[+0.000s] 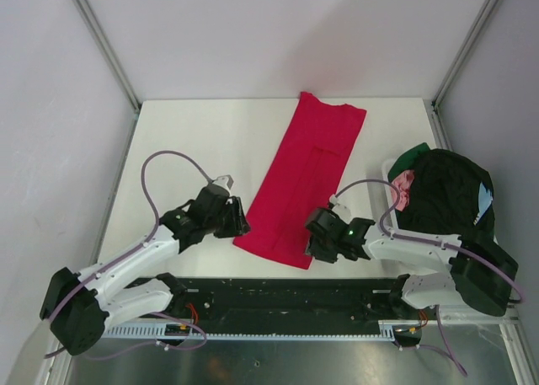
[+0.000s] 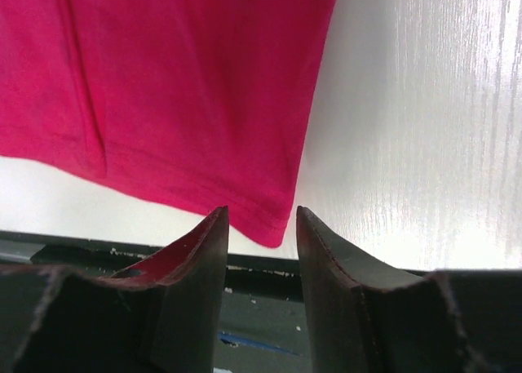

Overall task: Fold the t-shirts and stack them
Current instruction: Grab the bottom of the folded rectangular tshirt with both arms, then fold the folded rectangular tshirt in 1/3 of the way

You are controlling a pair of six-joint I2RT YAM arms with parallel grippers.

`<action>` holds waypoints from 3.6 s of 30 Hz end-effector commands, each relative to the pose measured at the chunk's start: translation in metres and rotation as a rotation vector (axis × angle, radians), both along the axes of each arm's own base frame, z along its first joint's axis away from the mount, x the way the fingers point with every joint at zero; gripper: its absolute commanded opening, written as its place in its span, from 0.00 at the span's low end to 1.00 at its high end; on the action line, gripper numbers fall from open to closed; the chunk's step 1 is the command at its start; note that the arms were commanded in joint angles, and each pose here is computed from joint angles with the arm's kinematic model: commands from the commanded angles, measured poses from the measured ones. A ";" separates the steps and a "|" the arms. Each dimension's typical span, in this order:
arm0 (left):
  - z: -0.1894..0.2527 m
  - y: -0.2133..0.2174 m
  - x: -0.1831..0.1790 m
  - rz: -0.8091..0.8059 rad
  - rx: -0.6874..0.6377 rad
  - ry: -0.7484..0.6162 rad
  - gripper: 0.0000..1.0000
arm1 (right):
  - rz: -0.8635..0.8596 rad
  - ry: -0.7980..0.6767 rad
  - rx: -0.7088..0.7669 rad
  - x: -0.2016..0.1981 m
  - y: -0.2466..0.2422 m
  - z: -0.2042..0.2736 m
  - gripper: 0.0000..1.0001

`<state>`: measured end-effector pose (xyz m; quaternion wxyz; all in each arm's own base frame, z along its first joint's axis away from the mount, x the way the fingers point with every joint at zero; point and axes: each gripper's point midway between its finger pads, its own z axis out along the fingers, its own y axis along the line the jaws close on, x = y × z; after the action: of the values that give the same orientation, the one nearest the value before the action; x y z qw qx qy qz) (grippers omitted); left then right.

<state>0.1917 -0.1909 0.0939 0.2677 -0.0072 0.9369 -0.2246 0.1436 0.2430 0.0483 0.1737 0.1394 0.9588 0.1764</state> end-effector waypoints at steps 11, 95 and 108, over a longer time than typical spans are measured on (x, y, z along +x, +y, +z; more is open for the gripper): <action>-0.015 0.027 0.021 0.078 0.105 -0.020 0.50 | -0.115 0.003 -0.020 -0.004 0.005 -0.027 0.39; 0.007 -0.058 -0.046 -0.305 -0.057 0.055 0.00 | -0.172 -0.081 -0.019 -0.048 -0.068 0.036 0.00; 0.028 -0.120 0.109 -0.232 0.009 -0.026 0.00 | -0.279 -0.259 -0.046 0.133 -0.099 0.071 0.00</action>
<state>0.2529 -0.3030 0.1160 0.2190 0.0999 0.9352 -0.2598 0.2202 0.1367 0.1017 0.2747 0.2986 0.9050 0.1276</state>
